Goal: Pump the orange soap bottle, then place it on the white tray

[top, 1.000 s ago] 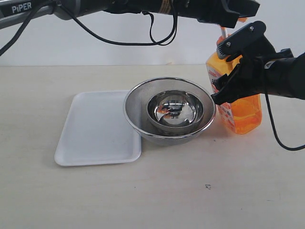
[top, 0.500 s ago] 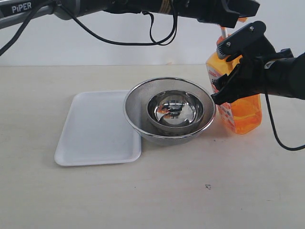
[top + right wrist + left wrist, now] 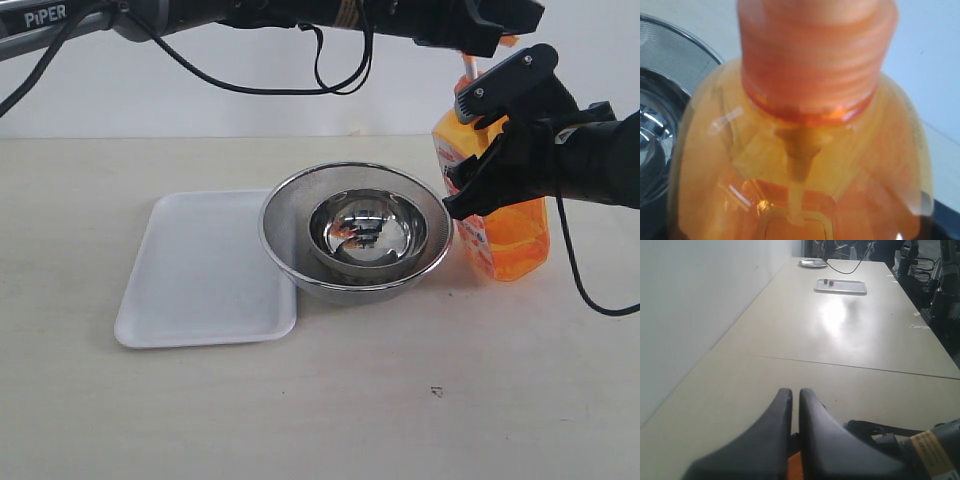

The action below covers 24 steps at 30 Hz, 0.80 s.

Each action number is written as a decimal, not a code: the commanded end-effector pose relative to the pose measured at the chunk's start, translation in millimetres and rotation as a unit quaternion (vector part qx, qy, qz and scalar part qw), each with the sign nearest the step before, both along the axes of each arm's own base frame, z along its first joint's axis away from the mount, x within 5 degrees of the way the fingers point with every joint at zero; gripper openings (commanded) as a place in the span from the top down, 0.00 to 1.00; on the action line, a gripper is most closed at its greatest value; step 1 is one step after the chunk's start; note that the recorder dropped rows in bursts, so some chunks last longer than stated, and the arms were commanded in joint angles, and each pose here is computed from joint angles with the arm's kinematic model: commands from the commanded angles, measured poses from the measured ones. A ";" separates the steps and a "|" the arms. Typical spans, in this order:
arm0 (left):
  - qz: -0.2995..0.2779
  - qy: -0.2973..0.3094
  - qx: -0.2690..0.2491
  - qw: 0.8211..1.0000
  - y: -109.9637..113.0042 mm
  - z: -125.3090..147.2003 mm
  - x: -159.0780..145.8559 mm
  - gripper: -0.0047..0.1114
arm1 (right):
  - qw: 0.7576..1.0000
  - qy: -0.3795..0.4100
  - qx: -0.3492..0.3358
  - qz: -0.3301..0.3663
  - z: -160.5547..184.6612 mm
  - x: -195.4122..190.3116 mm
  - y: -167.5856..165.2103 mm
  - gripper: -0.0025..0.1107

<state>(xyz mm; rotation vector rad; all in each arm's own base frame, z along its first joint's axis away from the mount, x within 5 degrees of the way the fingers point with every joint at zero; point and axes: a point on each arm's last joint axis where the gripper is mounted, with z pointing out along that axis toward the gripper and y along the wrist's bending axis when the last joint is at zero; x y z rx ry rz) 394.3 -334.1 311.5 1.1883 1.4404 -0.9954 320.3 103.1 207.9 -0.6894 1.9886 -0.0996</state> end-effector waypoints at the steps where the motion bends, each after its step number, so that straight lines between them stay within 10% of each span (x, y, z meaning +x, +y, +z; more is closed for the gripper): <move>1: 0.022 0.026 -0.010 0.999 1.1 5.9 0.3 0.92 | 1.000 -0.006 -0.004 0.002 4.1 0.1 -1.6 0.98; 24: 0.022 0.078 0.002 0.997 12.5 -13.5 5.0 0.92 | 1.000 -0.007 -0.004 0.002 4.3 0.2 -1.7 0.98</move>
